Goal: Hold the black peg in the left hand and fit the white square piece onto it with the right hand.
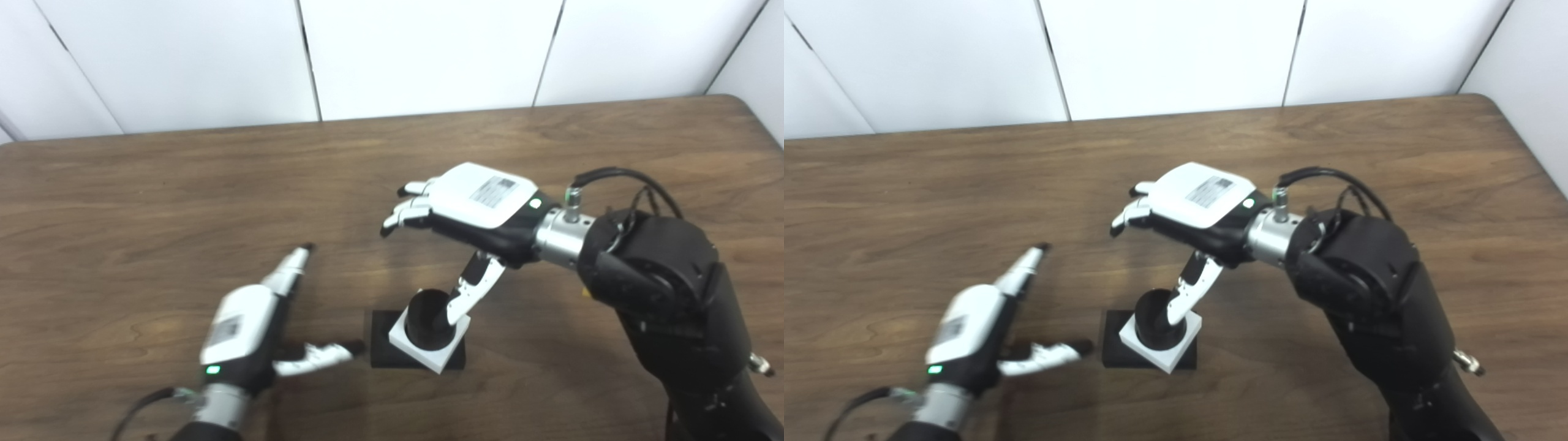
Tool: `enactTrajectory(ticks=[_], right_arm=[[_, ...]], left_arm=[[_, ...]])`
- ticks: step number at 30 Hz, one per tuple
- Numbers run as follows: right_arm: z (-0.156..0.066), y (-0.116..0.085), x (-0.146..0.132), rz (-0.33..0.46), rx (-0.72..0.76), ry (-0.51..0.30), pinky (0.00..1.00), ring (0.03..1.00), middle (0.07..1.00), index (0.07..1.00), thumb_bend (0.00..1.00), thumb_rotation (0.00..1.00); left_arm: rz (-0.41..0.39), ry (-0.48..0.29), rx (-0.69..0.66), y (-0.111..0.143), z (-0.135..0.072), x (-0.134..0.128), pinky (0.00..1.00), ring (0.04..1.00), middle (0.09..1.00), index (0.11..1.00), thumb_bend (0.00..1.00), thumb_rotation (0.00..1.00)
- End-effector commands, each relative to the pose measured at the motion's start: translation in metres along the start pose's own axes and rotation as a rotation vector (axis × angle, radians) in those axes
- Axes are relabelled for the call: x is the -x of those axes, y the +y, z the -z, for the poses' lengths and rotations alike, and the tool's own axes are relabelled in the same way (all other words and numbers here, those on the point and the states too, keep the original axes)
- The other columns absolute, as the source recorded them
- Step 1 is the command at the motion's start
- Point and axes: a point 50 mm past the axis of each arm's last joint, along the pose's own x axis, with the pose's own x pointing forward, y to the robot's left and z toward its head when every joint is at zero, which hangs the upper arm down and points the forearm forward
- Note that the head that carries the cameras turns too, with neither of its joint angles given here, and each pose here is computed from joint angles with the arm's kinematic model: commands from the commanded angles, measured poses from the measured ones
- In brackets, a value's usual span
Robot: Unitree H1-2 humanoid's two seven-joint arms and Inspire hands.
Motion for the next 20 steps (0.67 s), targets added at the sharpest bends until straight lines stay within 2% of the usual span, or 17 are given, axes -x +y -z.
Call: enactTrajectory(ticks=[1, 3, 4, 6, 8, 12, 16, 19, 20], right_arm=[[0.010, -0.003, 0.006, 0.050, -0.035, 0.027, 0.89, 0.941, 0.860, 0.830, 0.94, 0.58], [0.021, 0.004, 0.012, 0.045, -0.095, 0.073, 0.91, 0.947, 0.882, 0.871, 0.84, 0.72], [0.026, 0.008, 0.015, 0.048, -0.128, 0.094, 0.91, 0.949, 0.887, 0.879, 0.83, 0.74], [0.036, 0.017, 0.021, 0.054, -0.228, 0.134, 0.95, 0.966, 0.916, 0.911, 0.77, 0.80], [0.046, 0.028, 0.028, 0.079, -0.373, 0.178, 0.96, 0.988, 0.953, 0.948, 0.72, 0.88], [0.059, 0.055, 0.043, 0.174, -0.663, 0.274, 0.94, 1.000, 0.991, 0.984, 0.68, 0.99], [0.057, 0.087, 0.056, 0.303, -0.834, 0.339, 0.99, 1.000, 1.000, 0.999, 0.62, 1.00], [0.051, 0.109, 0.062, 0.407, -0.906, 0.370, 1.00, 1.000, 1.000, 1.000, 0.61, 1.00], [0.047, 0.115, 0.064, 0.442, -0.938, 0.380, 1.00, 1.000, 1.000, 1.000, 0.61, 1.00]], left_arm=[[-0.090, -0.038, 0.180, 0.018, -0.005, 0.000, 0.73, 0.890, 0.979, 1.000, 1.00, 0.65], [-0.148, -0.041, 0.396, 0.028, 0.004, 0.001, 0.92, 0.958, 0.991, 1.000, 1.00, 0.60], [-0.186, -0.051, 0.456, 0.032, 0.010, 0.001, 0.96, 0.967, 0.992, 1.000, 1.00, 0.60], [-0.230, -0.084, 0.539, 0.039, 0.020, 0.001, 0.94, 0.959, 0.974, 1.000, 0.99, 0.70], [-0.261, -0.086, 0.549, 0.045, 0.030, 0.002, 0.92, 0.956, 0.975, 1.000, 0.94, 0.83], [-0.298, -0.054, 0.627, 0.045, 0.044, 0.004, 0.92, 0.933, 0.955, 0.980, 0.88, 0.98], [-0.300, 0.004, 0.774, 0.038, 0.054, 0.005, 0.94, 0.943, 0.957, 0.964, 0.86, 1.00], [-0.307, 0.028, 0.834, 0.030, 0.064, 0.005, 0.98, 0.956, 0.954, 0.957, 0.83, 1.00], [-0.311, 0.031, 0.846, 0.027, 0.068, 0.005, 0.99, 0.964, 0.952, 0.952, 0.80, 1.00]])
